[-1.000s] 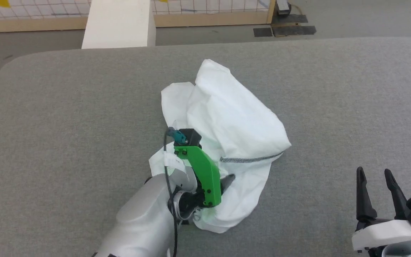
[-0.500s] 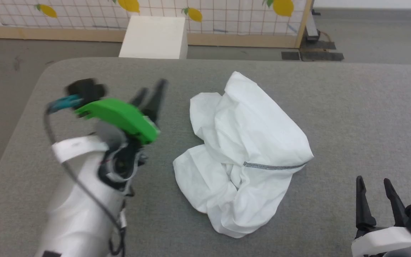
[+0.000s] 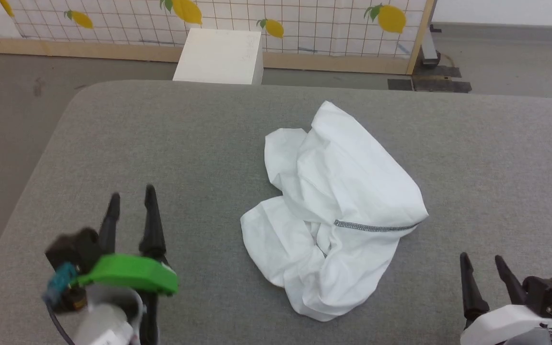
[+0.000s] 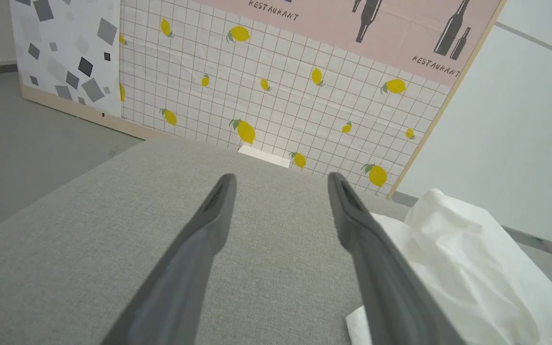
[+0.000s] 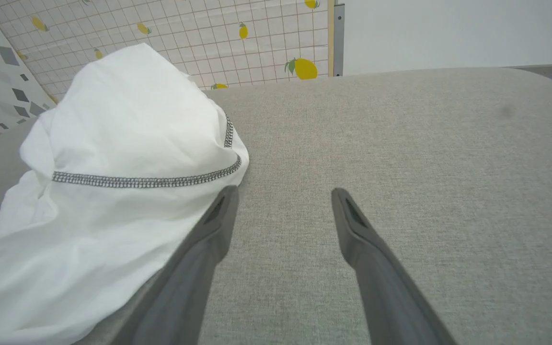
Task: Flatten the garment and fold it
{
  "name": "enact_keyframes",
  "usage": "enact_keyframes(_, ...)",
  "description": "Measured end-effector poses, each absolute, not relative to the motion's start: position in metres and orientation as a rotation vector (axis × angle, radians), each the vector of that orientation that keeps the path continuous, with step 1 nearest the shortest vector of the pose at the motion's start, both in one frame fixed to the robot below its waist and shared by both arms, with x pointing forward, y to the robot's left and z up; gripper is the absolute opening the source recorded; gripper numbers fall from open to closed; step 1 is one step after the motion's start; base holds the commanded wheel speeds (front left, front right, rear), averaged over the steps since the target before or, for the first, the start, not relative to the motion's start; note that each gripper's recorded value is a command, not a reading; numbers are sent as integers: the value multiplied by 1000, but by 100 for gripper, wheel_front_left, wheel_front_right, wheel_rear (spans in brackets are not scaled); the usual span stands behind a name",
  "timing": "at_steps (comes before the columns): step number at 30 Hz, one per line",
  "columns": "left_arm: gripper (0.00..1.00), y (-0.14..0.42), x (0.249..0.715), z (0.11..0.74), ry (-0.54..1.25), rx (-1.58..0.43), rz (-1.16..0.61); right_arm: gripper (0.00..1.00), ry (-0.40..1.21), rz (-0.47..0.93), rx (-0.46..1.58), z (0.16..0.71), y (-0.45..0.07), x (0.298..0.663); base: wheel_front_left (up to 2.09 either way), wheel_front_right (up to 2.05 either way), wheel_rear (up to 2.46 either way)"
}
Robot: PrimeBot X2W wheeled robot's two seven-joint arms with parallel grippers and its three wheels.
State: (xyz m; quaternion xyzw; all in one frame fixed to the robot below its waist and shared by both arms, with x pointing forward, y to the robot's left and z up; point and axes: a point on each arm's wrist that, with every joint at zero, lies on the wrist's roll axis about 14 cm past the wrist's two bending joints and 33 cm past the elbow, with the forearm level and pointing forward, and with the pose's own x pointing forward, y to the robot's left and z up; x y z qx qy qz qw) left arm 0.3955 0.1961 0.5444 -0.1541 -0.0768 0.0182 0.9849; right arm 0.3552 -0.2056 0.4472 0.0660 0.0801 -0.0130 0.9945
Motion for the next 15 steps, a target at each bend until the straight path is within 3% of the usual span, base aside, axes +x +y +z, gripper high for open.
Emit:
enact_keyframes(5, 100, 198, 378, 517, -99, -349, 95, 100, 305, 12, 138, 428, -193, 358, 0, 0, 0)
enact_keyframes(7, 100, 202, 377, 515, -108, -349, 109, 100, 500, 163, 99, 420, -146, 383, 0, 0, 0)
enact_keyframes(11, 100, 210, 376, 515, -120, -358, 132, 100, 702, 251, -14, 398, -121, 385, 0, 0, 0)
enact_keyframes(15, 100, 218, 374, 512, -118, -342, 146, 100, 793, 279, -95, 386, -113, 390, 0, 0, 0)
